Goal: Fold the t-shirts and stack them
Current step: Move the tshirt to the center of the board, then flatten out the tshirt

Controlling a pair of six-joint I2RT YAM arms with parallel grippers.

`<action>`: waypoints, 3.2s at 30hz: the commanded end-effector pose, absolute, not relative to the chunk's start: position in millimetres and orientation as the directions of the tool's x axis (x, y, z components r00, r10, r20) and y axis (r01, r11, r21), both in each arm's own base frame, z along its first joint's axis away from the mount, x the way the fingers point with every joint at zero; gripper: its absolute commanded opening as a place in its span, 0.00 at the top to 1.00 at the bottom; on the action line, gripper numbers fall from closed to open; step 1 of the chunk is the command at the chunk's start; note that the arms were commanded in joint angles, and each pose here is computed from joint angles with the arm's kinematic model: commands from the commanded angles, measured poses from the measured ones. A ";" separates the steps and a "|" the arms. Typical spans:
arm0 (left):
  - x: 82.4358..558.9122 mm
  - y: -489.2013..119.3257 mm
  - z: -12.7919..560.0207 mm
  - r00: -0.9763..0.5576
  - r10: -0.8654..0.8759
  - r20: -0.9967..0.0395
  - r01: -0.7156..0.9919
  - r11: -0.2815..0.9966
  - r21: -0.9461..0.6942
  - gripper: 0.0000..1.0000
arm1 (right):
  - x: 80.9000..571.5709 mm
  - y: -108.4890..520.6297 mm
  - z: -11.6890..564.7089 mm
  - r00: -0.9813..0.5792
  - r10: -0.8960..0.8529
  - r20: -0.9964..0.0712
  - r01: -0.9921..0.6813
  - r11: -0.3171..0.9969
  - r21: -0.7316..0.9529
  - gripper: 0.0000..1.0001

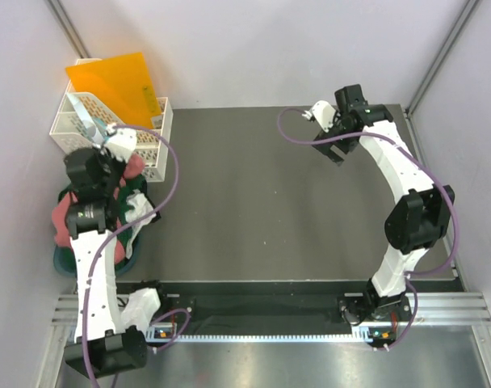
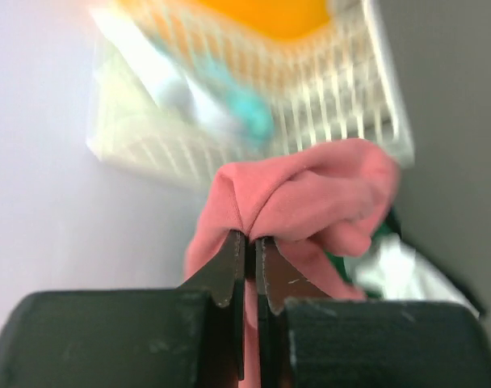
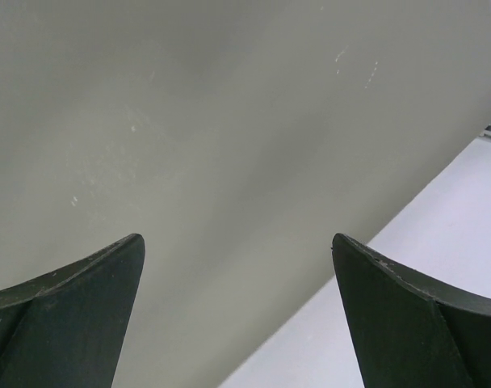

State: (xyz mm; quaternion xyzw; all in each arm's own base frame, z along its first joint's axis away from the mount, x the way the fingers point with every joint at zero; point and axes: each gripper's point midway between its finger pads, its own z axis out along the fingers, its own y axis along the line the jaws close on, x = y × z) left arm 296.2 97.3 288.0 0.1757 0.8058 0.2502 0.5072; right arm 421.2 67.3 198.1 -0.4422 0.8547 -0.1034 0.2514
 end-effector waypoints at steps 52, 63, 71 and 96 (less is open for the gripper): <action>313.3 -329.3 316.7 0.291 0.435 -0.852 0.937 0.048 0.345 0.01 | 452.5 43.7 291.2 -0.458 -0.477 -0.750 -0.488 0.840 -0.237 0.02; 419.3 -208.5 273.5 0.001 0.699 -0.715 0.581 0.582 0.569 0.05 | 342.0 125.6 193.2 -0.430 -0.707 -0.562 -0.878 0.473 0.078 0.14; 443.7 -103.5 241.5 -0.299 0.599 -0.743 0.349 0.793 0.499 0.11 | 271.0 172.7 124.5 -0.129 -0.883 -0.452 -0.982 0.177 -0.067 0.10; 454.0 -61.4 215.2 -0.444 0.545 -0.711 0.291 0.838 0.461 0.19 | 256.7 209.4 41.8 -0.073 -0.925 -0.372 -0.988 0.119 -0.103 0.19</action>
